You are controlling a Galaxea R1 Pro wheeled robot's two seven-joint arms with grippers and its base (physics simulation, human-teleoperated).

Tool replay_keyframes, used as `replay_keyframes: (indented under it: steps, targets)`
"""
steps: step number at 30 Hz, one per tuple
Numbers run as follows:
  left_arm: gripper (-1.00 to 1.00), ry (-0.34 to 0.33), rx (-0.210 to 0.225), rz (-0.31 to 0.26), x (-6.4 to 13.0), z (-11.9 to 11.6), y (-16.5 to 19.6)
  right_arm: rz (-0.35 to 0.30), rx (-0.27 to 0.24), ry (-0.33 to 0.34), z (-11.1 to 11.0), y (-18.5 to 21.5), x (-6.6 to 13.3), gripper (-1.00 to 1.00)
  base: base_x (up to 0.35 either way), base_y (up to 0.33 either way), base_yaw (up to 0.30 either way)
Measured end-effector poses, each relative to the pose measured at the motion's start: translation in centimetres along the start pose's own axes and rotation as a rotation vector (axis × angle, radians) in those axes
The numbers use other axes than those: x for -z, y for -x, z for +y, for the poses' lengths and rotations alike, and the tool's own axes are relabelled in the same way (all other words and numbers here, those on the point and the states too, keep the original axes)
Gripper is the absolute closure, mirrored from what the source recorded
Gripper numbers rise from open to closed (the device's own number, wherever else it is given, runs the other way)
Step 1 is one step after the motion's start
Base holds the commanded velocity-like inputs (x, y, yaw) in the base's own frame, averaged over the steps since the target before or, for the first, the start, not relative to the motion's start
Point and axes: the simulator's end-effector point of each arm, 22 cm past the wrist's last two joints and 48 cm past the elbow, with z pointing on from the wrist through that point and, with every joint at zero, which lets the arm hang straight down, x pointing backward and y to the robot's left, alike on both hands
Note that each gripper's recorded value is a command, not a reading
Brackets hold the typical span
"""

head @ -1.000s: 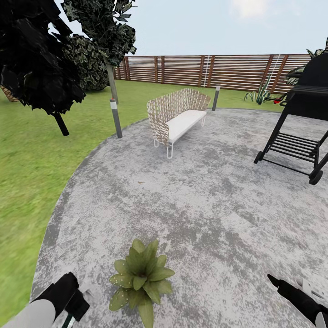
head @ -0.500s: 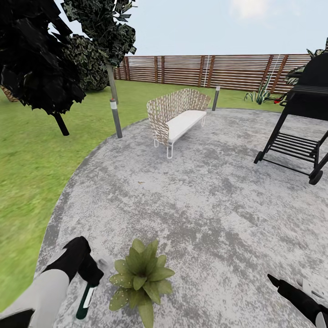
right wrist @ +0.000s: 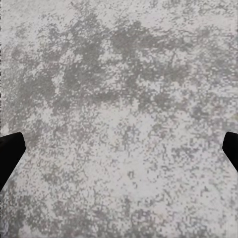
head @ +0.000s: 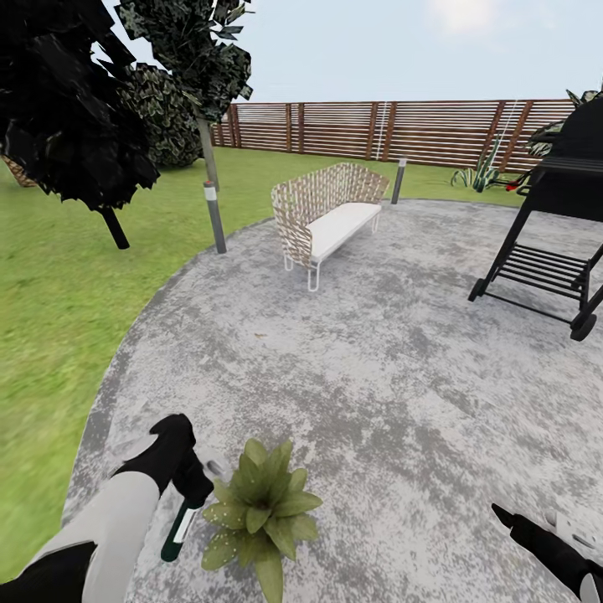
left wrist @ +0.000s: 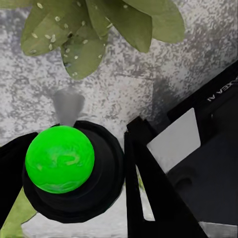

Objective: Pick up the pesticide atomizer in the garden and spray insectifuge to fully cover both potted plants in the garden.

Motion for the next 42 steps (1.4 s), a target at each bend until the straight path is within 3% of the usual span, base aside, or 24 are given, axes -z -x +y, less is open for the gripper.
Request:
replay_keyframes:
  steps: [3, 6, 42]
  targets:
    - [1.00, 0.028, -0.038, 0.045, -0.3, -0.5, -0.1, 0.000, 0.000, 0.000, 0.0, 0.0, 0.0, -1.00, 0.000, 0.000, 0.243]
    - [1.00, 0.016, -0.045, 0.052, -0.3, -1.0, 0.0, 0.000, 0.000, 0.000, 0.0, 0.0, 0.0, -1.00, 0.000, 0.000, 0.146]
    - [1.00, 0.007, -0.043, 0.059, -0.5, -1.2, -0.4, 0.000, -0.001, -0.001, 0.0, 0.0, 0.0, -1.00, 0.000, -0.057, 0.067]
